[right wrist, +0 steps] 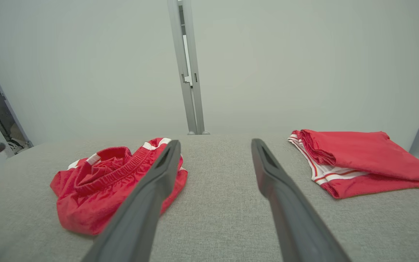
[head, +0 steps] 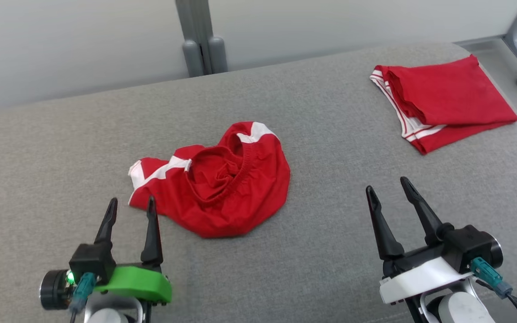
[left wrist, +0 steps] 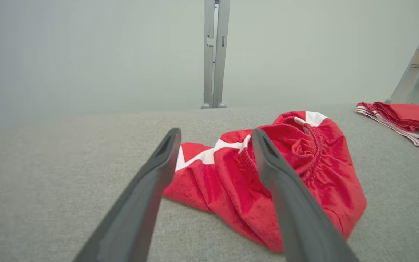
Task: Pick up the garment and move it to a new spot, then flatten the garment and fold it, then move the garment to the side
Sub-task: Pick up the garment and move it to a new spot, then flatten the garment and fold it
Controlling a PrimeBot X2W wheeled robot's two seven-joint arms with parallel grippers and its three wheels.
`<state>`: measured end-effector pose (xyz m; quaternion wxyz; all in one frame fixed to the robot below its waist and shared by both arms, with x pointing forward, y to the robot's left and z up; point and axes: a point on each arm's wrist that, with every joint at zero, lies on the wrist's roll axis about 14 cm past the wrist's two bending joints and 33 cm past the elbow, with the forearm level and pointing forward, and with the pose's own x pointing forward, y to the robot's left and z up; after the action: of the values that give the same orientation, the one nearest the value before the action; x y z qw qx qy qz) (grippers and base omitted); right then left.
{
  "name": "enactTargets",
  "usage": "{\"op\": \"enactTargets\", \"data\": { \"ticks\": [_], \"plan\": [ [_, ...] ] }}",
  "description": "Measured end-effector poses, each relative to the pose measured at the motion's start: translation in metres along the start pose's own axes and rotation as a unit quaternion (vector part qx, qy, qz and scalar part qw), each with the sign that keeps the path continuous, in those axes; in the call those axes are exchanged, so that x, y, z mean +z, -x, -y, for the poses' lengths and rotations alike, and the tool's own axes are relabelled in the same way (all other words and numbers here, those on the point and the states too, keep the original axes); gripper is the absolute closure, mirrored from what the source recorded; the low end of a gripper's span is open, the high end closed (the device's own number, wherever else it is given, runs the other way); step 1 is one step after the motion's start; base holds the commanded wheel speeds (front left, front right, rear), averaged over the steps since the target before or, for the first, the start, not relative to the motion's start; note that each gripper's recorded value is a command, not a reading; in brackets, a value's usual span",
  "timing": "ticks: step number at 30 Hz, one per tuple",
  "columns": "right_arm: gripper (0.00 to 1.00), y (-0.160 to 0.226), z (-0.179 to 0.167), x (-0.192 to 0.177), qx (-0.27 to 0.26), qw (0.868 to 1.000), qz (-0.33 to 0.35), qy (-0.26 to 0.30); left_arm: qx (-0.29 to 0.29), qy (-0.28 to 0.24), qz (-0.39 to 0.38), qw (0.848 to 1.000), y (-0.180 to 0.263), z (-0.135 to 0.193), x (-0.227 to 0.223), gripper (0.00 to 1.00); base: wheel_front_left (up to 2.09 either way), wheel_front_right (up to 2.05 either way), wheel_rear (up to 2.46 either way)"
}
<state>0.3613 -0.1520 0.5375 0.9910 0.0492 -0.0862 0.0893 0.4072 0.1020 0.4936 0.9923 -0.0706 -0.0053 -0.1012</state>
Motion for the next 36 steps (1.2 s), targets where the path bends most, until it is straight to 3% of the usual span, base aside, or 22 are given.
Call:
{"op": "enactTargets", "data": {
  "ticks": [6,16,36],
  "plan": [
    [0.0,0.008,-0.014,0.001,0.013,1.0,0.002,-0.008,0.06,-0.007,0.054,0.997,0.047,-0.026,0.032,0.0,0.0,0.0,0.0],
    [0.0,0.028,-0.03,-0.008,0.029,0.999,-0.014,-0.012,0.089,-0.017,0.048,0.995,0.103,-0.038,0.026,0.0,0.0,0.0,0.0],
    [0.0,0.033,-0.034,-0.01,0.029,0.999,-0.017,-0.018,0.085,-0.007,0.045,0.995,0.104,-0.029,0.023,0.0,0.0,0.0,0.0]
  ]
}}
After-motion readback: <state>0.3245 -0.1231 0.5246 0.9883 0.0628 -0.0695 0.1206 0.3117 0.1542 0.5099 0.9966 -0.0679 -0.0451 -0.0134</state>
